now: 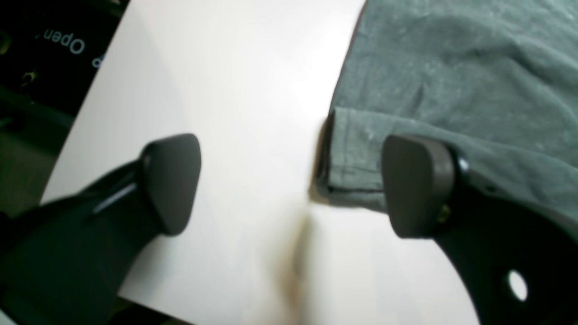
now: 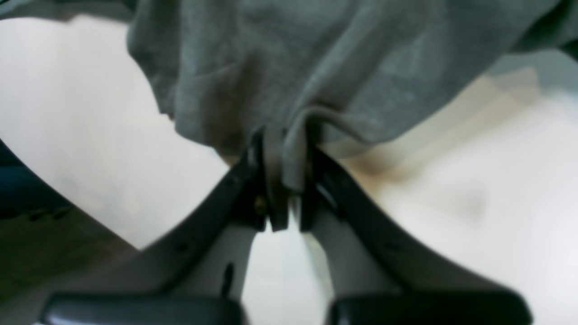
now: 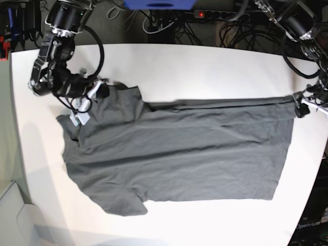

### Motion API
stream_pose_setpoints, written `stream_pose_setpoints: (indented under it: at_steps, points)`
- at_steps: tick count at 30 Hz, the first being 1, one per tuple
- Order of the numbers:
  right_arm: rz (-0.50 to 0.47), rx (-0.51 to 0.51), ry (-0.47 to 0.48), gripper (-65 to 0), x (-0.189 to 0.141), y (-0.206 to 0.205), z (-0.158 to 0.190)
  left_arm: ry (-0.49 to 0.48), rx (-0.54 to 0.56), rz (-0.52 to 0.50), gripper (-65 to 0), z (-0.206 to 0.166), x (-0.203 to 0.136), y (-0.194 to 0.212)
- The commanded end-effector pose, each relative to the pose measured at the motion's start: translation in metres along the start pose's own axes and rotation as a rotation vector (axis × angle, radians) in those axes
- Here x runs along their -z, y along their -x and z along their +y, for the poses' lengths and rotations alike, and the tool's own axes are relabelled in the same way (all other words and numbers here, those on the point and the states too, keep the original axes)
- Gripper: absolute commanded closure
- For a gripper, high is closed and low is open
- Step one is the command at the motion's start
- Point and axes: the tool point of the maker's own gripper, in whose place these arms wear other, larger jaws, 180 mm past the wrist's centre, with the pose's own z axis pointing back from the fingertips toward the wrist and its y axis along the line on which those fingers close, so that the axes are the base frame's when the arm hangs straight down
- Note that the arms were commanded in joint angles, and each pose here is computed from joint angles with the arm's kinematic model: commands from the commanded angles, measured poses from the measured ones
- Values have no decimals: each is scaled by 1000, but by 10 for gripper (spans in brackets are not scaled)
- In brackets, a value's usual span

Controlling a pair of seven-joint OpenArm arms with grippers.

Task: Layout the t-shirt on the table in an organized manner, then fold the t-shirt properly
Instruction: 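Grasp the shirt side with the right gripper and pull it toward the hem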

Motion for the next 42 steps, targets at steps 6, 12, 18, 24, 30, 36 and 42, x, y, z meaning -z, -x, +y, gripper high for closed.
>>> stream_pose_setpoints:
  at_steps: [6,12,18,24,30,36,42]
  points:
    - [-149,-83,34,-15,-23,-62,1,-9,9,-63,-618,4,-5,-22]
    - [-244,-203,16,-14,-30,-127,23,-10,10,-62,-618,5,-5,-21]
    - [-258,-263,-48,-14,-20,-173,43,-11,9,-62,-618,5,-5,-21]
    - [-314,-214,-132,-16,-4,-213,48,-14,12,-52,-618,6,-6,-16]
    - [-310,-230,-183,-17,9,-241,59,-22,27,-70,-618,7,-11,-23]
    - [-325,-220,-205,-19,13,-253,63,-23,29,-61,-618,8,-11,-19]
    - [-306,-194,-187,-30,15,-244,47,-24,30,-58,-618,8,-11,-17]
